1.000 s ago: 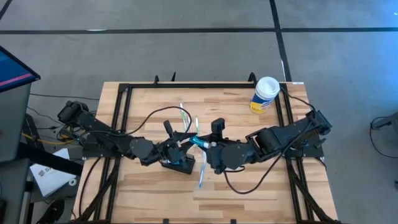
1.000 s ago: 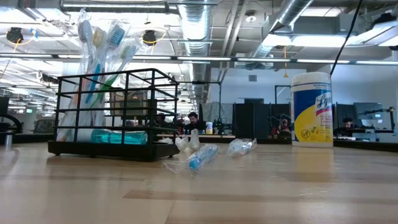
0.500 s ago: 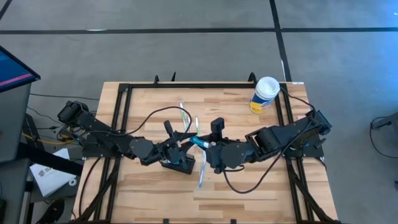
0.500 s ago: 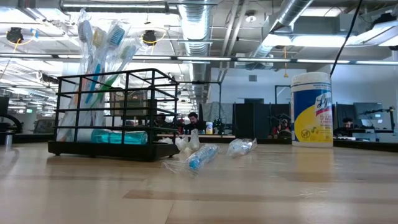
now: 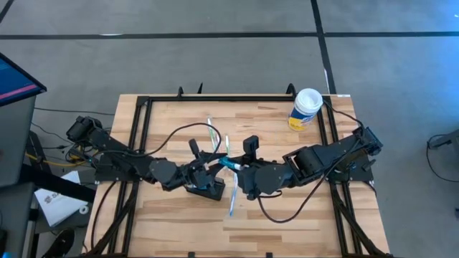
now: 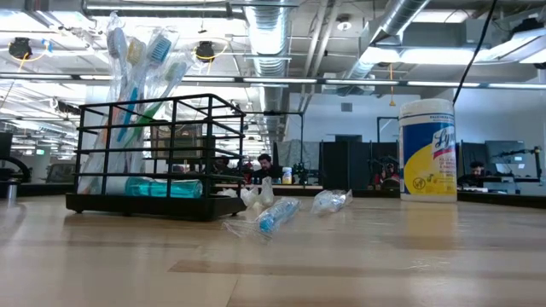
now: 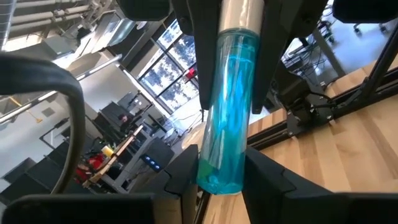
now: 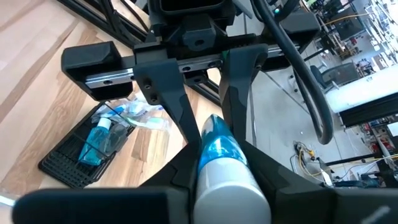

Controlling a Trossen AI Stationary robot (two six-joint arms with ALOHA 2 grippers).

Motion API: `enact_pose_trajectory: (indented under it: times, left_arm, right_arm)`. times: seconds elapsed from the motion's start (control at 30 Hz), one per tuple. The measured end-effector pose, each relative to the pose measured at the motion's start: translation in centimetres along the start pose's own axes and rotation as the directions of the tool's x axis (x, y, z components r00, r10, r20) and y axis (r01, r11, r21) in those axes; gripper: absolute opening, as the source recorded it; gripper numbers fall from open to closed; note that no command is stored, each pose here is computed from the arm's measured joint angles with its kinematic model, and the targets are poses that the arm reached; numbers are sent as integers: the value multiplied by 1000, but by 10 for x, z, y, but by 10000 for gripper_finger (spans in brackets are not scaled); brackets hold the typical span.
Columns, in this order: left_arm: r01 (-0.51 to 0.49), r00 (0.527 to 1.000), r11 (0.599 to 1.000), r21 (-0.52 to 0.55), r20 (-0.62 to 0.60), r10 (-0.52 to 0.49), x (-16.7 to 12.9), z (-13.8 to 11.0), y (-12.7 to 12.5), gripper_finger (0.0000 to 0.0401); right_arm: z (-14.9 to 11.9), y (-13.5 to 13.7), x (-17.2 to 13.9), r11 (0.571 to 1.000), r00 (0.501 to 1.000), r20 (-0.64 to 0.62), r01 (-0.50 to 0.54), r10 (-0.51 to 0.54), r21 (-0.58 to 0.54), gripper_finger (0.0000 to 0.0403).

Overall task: Pick & Place toothbrushing station
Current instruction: Put the blue mouthwash into the wire organizer

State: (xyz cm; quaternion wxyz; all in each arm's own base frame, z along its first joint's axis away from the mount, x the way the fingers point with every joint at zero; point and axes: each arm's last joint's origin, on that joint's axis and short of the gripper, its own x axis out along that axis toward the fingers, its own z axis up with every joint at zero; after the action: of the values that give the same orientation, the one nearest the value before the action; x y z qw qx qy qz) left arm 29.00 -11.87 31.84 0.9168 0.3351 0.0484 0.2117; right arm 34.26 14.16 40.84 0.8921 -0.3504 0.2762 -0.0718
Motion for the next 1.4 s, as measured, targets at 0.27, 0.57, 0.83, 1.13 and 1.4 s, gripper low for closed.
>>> enact_pose_trajectory:
  times: [0.27, 0.57, 0.83, 1.13, 1.4]
  left_arm:
    - [-52, 998, 998, 23, -44, 53, -5, 2, 3, 113]
    - [-127, 985, 990, 66, -109, 133, -25, 12, 6, 118]
    - [-174, 963, 975, 136, -184, 197, -37, 15, 5, 116]
    - [-181, 952, 970, 163, -219, 215, -58, 21, -3, 113]
    - [-145, 966, 977, 159, -190, 175, -72, 26, -10, 106]
  right_arm:
    - [0, -1, 0, 1000, 1000, -2, 6, -6, 20, 73]
    - [-5, -4, 3, 999, 999, -33, -3, 4, 44, 73]
    - [-12, -12, 13, 988, 996, -40, -76, 82, 134, 73]
    - [-18, -20, 23, 953, 977, -7, -209, 215, 218, 73]
    - [-24, -11, 47, 926, 950, -45, -290, 309, 241, 73]
